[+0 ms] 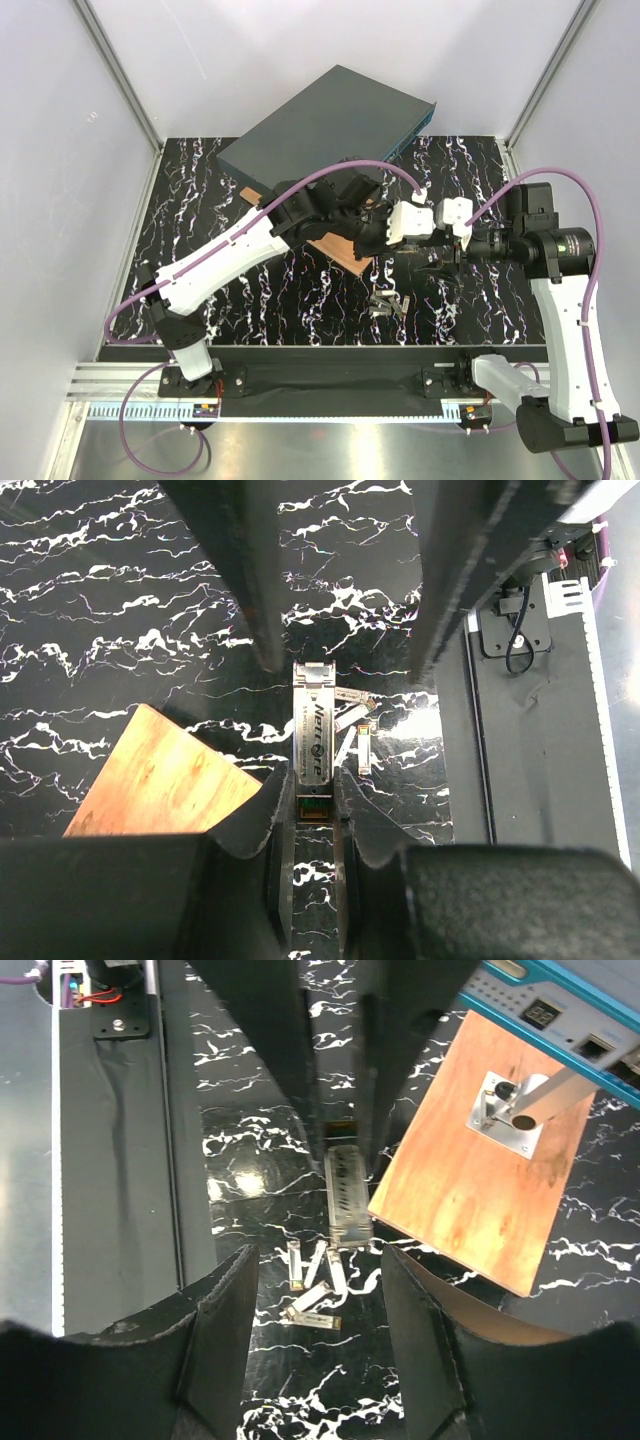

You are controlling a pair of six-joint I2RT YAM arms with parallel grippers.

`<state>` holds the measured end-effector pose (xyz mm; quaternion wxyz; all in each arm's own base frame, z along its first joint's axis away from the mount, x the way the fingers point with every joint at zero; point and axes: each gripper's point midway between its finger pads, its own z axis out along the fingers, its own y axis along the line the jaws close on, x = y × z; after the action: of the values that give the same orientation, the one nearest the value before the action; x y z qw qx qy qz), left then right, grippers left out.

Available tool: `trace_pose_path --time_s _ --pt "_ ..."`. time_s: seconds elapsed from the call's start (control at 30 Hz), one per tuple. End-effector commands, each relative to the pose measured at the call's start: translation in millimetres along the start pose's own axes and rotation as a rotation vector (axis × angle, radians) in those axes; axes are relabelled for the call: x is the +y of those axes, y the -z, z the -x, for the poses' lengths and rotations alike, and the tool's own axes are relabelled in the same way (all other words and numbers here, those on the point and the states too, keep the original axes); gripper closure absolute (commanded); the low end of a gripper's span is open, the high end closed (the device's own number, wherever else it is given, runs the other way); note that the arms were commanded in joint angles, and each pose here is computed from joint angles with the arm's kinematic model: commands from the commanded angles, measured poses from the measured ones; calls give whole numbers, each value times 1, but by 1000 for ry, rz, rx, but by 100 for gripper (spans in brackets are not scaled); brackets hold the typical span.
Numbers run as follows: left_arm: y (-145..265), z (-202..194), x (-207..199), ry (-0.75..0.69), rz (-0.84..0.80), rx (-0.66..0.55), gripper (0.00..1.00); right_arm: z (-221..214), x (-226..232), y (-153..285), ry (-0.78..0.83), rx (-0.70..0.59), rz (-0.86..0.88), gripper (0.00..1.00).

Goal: Insert the plug into the switch port

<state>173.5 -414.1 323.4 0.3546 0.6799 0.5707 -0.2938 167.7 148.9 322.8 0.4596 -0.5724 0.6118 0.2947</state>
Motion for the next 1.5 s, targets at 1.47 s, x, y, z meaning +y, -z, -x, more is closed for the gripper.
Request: trace_pose_path --time_s 1.47 --pt "12 21 -18 -48 -69 -92 100 13 14 -5 -3 -84 17 55"
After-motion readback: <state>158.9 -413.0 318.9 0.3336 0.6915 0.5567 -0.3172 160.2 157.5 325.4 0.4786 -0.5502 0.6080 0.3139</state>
